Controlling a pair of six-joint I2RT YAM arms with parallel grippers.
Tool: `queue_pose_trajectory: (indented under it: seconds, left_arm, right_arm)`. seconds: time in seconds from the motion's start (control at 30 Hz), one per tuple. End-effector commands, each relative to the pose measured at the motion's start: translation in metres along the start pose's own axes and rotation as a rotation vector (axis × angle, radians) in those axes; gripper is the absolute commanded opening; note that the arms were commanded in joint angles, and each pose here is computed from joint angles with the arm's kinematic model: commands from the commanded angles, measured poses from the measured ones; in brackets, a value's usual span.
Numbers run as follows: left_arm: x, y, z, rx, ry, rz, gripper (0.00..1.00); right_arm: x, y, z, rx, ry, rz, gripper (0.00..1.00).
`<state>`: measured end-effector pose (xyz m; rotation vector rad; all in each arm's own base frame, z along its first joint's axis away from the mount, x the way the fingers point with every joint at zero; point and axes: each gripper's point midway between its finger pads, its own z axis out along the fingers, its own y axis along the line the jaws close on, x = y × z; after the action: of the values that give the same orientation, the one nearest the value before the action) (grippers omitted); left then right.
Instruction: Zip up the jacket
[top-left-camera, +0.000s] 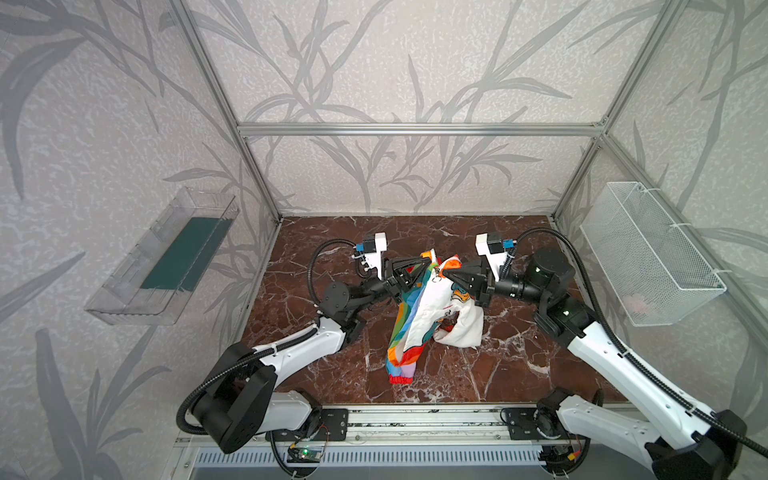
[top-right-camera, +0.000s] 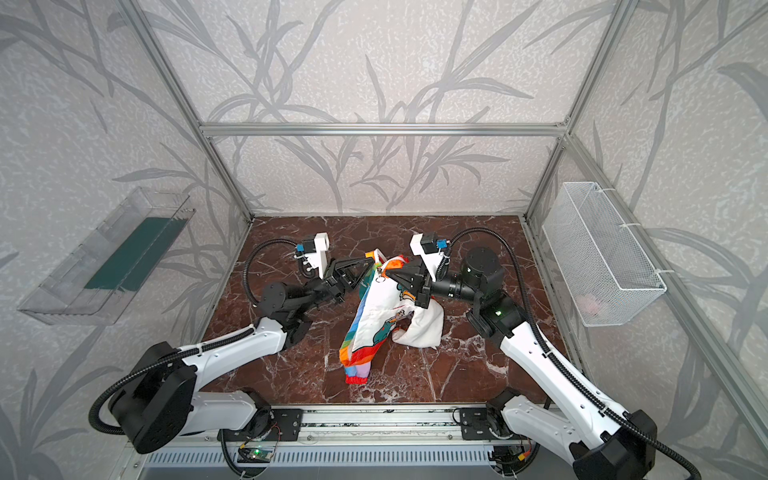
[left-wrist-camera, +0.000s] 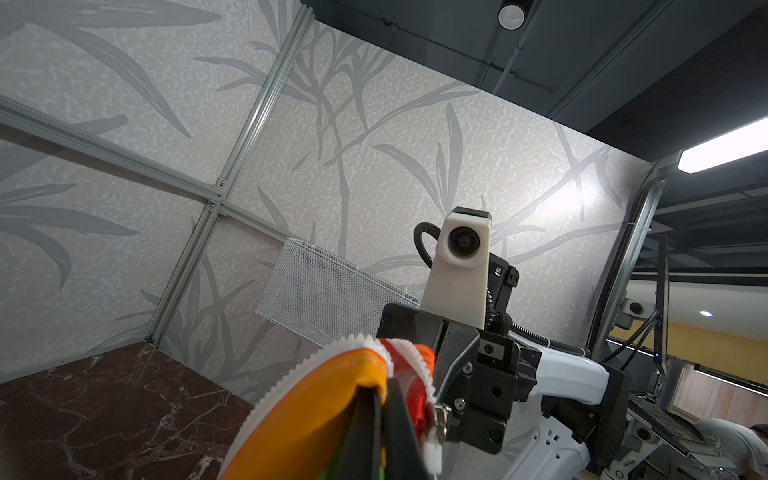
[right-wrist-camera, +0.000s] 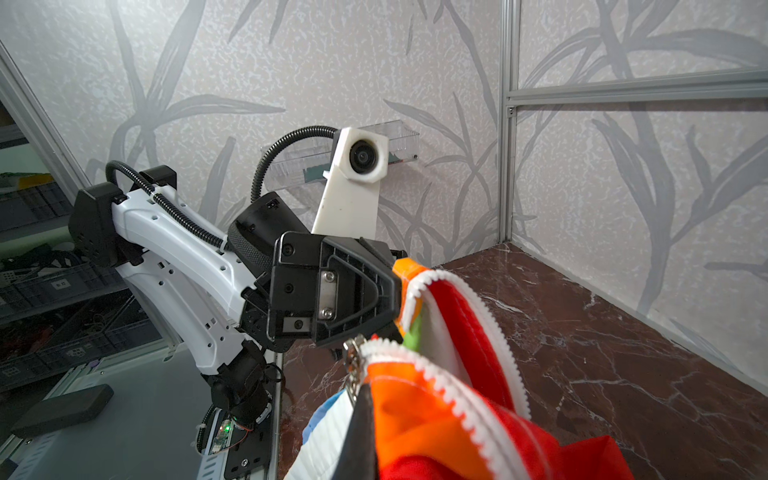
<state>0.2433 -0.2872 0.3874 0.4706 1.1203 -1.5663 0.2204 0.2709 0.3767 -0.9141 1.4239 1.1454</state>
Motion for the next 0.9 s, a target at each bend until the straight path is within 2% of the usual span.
queue_pose_trajectory:
  seconds: [0.0, 0.87]
  left_arm:
    - [-0.015, -0.018, 0.002, 0.061, -0.047, 0.039, 0.00]
    - [-0.011, -0.026, -0.002, 0.081, -0.034, 0.069, 0.00]
  right_arm:
    - [-0.015, 0.005, -0.005, -0.003, -0.055, -0.033, 0.00]
    - [-0.017, -0.013, -0.001, 0.051, -0.046, 0.003, 0.00]
